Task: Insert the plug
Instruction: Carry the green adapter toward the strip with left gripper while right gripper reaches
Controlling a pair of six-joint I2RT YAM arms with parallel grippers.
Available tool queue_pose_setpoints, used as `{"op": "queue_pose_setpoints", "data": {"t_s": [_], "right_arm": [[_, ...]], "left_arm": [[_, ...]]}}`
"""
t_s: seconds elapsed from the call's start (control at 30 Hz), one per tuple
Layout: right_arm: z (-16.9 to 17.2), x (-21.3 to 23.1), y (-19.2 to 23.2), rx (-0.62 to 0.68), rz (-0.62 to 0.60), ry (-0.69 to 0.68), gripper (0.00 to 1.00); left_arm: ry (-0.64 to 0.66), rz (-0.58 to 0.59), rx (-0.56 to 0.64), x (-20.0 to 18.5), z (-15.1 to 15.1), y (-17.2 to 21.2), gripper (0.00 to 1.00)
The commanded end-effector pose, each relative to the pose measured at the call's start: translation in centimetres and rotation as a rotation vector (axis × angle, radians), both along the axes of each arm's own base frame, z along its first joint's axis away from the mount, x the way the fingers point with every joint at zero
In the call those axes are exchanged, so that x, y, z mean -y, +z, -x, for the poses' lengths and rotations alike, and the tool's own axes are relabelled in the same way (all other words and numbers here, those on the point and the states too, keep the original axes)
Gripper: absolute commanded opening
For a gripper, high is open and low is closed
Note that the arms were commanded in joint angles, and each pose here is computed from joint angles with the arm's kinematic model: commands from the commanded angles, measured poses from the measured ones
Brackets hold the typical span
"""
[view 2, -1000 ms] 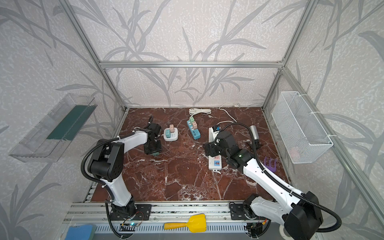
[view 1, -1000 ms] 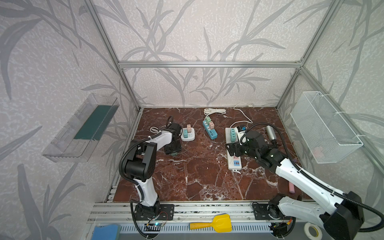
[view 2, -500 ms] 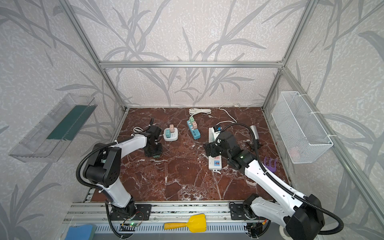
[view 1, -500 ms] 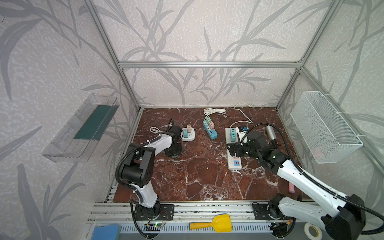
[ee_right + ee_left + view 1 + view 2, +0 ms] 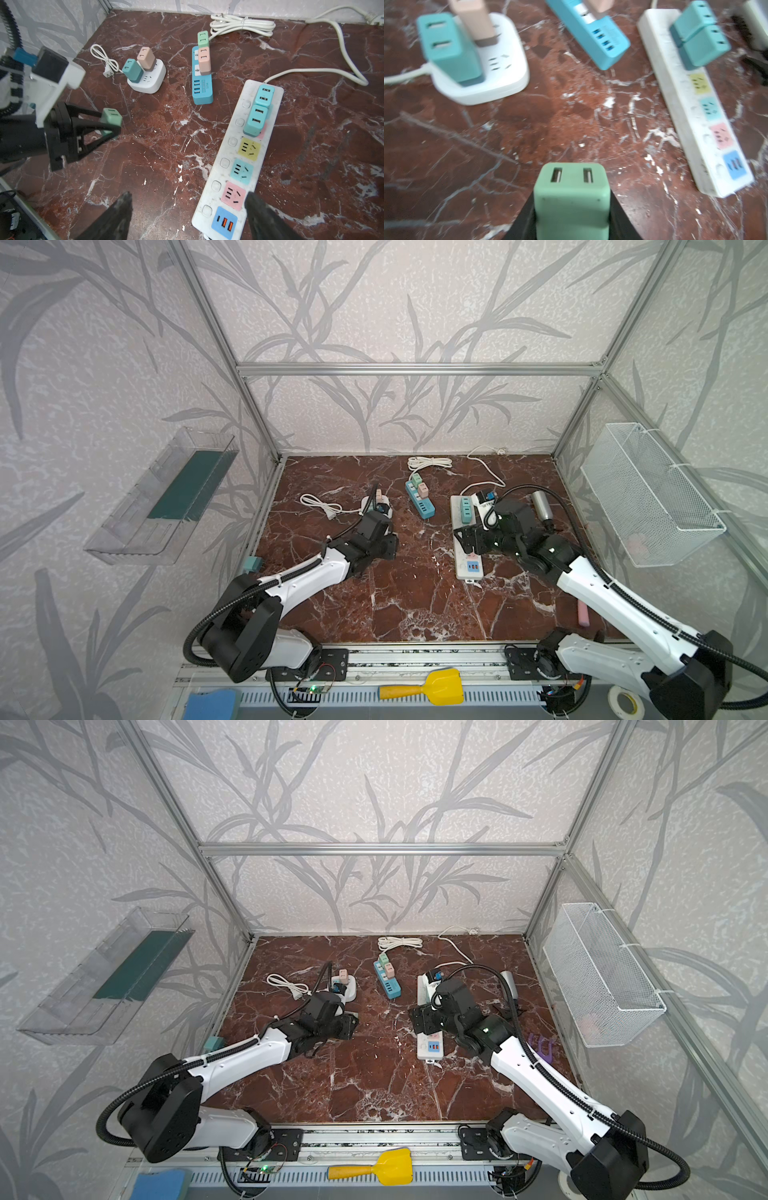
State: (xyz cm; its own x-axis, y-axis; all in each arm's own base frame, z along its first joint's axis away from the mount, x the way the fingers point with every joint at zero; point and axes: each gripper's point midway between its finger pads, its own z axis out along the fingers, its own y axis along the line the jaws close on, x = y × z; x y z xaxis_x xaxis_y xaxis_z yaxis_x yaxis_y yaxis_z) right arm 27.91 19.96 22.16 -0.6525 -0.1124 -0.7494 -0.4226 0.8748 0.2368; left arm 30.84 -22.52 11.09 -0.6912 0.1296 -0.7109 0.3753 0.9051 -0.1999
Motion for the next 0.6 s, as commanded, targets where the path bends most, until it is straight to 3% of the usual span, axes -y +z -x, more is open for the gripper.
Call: {"op": "queue_pose_setpoints", "data": {"t_s": [0.0, 0.2, 0.3, 0.57], "right_arm": [[0.6, -0.6, 0.8, -0.047, -0.008, 0.037, 0.84], [0.5, -1.3, 1.1, -0.111, 0.017, 0.069, 0.82], [0.4, -1.4, 0.9, -0.158, 0.029, 0.07, 0.79], [0.9, -3.6, 0.3, -0.253, -0.04, 0.152, 0.68]], "left_arm": [[-0.134, 0.02, 0.301, 3.5, -0.8, 5.0, 0.17], [-0.312, 0.09, 0.56, 8.5, 1.0, 8.0, 0.16], [-0.393, 0.067, 0.657, 10.4, 2.1, 8.2, 0.16], [-0.485, 0.021, 0.802, 12.4, 3.9, 7.8, 0.1]]}}
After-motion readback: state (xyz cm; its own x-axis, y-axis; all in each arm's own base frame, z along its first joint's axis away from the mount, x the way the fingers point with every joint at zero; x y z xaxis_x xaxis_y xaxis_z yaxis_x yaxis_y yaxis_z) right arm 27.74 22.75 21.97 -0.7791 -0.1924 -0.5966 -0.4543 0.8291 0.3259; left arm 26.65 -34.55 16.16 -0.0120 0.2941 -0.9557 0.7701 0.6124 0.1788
